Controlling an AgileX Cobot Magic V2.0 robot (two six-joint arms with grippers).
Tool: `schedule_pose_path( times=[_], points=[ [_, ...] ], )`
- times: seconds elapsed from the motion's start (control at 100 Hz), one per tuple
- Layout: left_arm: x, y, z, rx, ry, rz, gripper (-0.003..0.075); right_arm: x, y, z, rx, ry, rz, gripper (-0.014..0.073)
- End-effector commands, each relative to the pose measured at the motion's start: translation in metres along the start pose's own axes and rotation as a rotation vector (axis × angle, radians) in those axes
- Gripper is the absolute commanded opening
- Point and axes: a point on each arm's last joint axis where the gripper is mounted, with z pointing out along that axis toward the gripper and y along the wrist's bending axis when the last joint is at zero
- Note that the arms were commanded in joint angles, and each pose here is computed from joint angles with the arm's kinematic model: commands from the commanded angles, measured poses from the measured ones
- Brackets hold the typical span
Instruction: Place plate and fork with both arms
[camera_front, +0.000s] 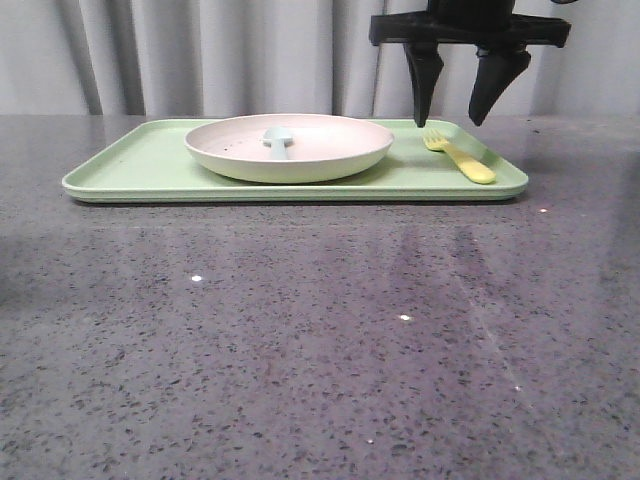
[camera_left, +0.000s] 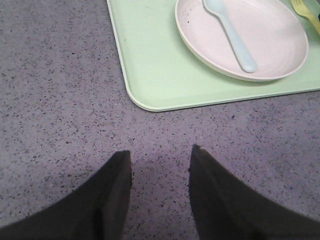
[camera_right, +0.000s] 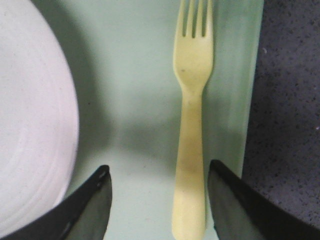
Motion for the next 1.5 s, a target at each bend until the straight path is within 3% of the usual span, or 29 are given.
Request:
schedule_pose_path(
  times=[0.0, 0.42, 0.75, 1.05, 1.3, 1.49],
  points=[
    [-0.013, -0.003, -0.008, 0.018, -0.1, -0.019, 0.0273, 0.005, -0.006, -0.036, 0.019, 0.006, -0.007, 0.0447],
    [-0.013, -0.003, -0.008, 0.018, -0.102, -0.019, 0.0273, 0.006, -0.004, -0.046, -0.012, -0.007, -0.001, 0.0446],
    [-0.015, -0.003, -0.008, 0.019, -0.121, -0.019, 0.0273, 0.019, -0.006, -0.088, -0.048, -0.073, 0.002, 0.0437],
    [-0.017, -0.003, -0.009, 0.02, -0.15, -0.019, 0.0273, 0.049, -0.02, -0.133, -0.021, -0.189, -0.011, 0.0203],
    [-0.017, -0.003, -0.01, 0.022, -0.156, -0.018, 0.0237, 0.095, -0.033, -0.15, -0.051, -0.293, -0.015, -0.0064],
    [-0.017, -0.005, -0.024, 0.029, -0.203, -0.009, 0.0104, 0.134, -0.044, -0.156, -0.081, -0.397, -0.019, -0.0064]
  ],
)
